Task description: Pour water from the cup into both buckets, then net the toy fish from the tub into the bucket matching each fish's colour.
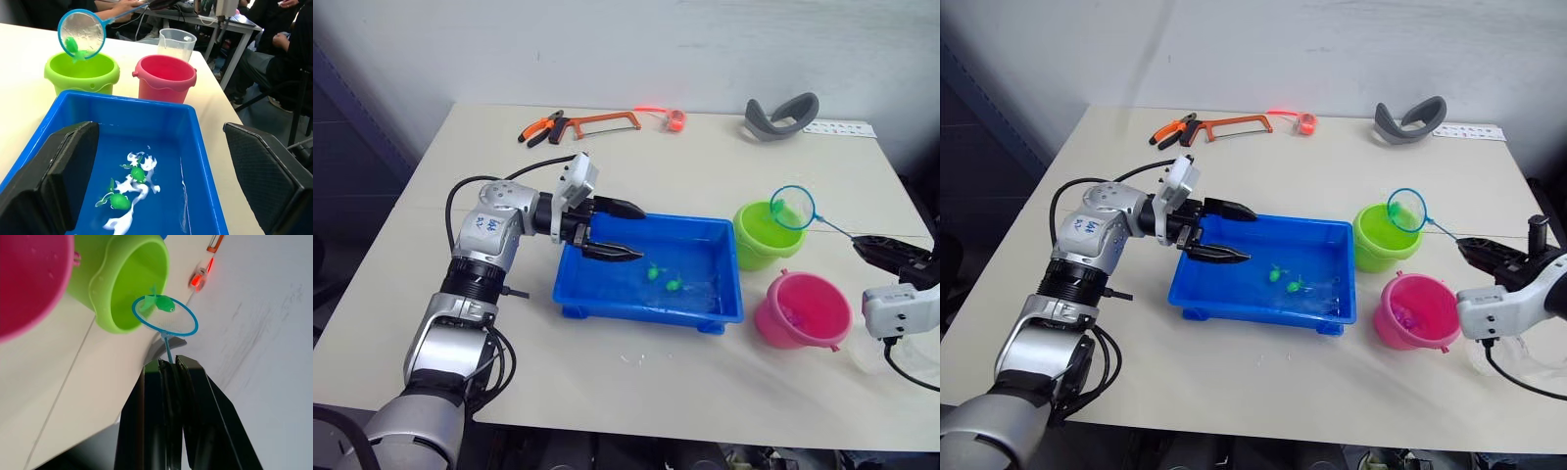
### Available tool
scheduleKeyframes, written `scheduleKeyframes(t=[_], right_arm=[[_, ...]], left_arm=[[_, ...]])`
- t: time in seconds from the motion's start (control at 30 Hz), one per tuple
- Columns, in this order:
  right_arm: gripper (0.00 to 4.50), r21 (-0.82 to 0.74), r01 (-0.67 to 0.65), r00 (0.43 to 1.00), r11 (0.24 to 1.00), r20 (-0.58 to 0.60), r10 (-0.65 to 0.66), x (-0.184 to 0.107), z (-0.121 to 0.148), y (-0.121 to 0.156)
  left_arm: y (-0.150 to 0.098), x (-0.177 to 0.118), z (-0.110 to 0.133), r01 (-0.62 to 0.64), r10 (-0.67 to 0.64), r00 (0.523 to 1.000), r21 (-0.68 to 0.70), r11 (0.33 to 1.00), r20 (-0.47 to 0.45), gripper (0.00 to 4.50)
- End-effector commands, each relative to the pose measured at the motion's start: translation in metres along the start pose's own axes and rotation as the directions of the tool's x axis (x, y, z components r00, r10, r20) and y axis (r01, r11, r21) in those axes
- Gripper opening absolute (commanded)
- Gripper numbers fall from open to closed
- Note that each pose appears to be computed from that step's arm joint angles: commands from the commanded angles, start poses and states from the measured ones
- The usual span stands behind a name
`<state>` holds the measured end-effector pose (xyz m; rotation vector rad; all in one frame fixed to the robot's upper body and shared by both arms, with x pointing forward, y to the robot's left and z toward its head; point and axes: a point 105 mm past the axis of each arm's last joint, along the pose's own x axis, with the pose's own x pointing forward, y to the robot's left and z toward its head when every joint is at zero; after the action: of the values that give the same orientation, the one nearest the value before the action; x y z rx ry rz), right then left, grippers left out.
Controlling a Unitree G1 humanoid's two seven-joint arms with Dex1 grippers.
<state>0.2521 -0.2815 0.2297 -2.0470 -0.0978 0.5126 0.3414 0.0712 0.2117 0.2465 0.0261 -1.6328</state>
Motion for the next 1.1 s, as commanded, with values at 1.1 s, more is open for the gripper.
scheduleKeyframes(t=[1.1], right_arm=[[0.0, 0.305, -0.216, 0.907, 0.928, 0.414, 0.075, 0.038, 0.077, 0.008]], left_arm=[[-0.025, -0.016, -0.037, 0.057, -0.032, 0.97, 0.096, 0.994, -0.242, 4.44]])
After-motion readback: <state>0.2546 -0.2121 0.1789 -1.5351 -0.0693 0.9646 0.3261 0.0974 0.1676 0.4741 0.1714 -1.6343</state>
